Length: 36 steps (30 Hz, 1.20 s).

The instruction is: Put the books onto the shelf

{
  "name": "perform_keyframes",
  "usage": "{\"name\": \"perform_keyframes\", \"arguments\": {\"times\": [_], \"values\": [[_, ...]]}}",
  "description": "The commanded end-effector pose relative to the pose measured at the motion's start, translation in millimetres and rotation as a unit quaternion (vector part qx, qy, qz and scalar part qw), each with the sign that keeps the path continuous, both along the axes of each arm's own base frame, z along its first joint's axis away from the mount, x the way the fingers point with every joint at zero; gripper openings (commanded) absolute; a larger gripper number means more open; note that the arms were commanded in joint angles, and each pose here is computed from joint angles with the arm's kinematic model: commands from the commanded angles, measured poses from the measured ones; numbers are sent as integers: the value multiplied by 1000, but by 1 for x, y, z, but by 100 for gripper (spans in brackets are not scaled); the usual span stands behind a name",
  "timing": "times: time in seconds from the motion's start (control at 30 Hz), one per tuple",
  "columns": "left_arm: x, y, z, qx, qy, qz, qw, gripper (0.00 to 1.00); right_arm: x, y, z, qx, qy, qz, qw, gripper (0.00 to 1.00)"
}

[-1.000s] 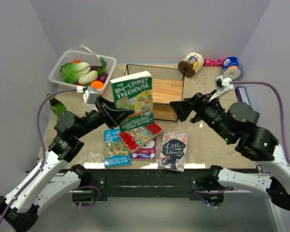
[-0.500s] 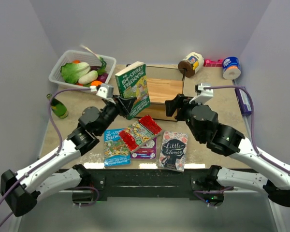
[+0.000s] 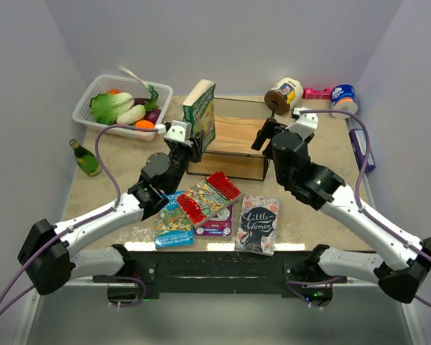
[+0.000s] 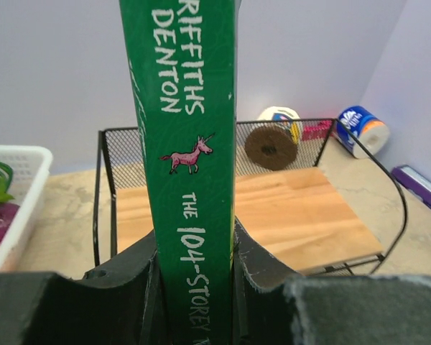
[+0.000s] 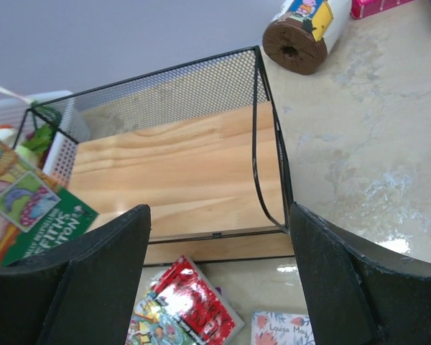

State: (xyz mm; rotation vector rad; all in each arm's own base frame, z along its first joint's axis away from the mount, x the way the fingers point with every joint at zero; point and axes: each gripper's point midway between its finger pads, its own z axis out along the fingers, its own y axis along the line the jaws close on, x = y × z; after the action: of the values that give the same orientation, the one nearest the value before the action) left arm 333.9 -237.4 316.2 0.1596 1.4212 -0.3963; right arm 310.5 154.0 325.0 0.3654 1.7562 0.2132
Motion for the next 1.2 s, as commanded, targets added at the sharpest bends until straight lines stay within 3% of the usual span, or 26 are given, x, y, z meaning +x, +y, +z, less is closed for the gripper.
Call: {"name": "perform_keyframes", "arguments": {"times": [0.0, 0.27, 0.4, 0.63, 0.67, 1.0, 1.17], "values": [[6, 22, 75, -64, -113, 70, 989, 0, 28, -10, -9, 5, -2, -45, 999, 80], [21, 22, 52, -45, -125, 107, 985, 0, 68, -11, -43, -3, 34, -57, 998, 76], [33, 18, 35, -29, -115, 123, 985, 0, 79, -4, -57, -13, 49, -49, 998, 69], [50, 19, 10, -20, -92, 143, 985, 0, 83, 3, -74, -19, 57, -30, 998, 48], [51, 20, 7, -20, -87, 145, 985, 0, 83, 3, -75, -19, 57, -27, 998, 40], [68, 23, -20, -21, -50, 185, 981, 0, 78, 9, -87, -15, 66, -3, 998, 2], [81, 26, -32, -14, -32, 203, 979, 0, 75, 14, -93, -11, 70, 12, 997, 0]]}}
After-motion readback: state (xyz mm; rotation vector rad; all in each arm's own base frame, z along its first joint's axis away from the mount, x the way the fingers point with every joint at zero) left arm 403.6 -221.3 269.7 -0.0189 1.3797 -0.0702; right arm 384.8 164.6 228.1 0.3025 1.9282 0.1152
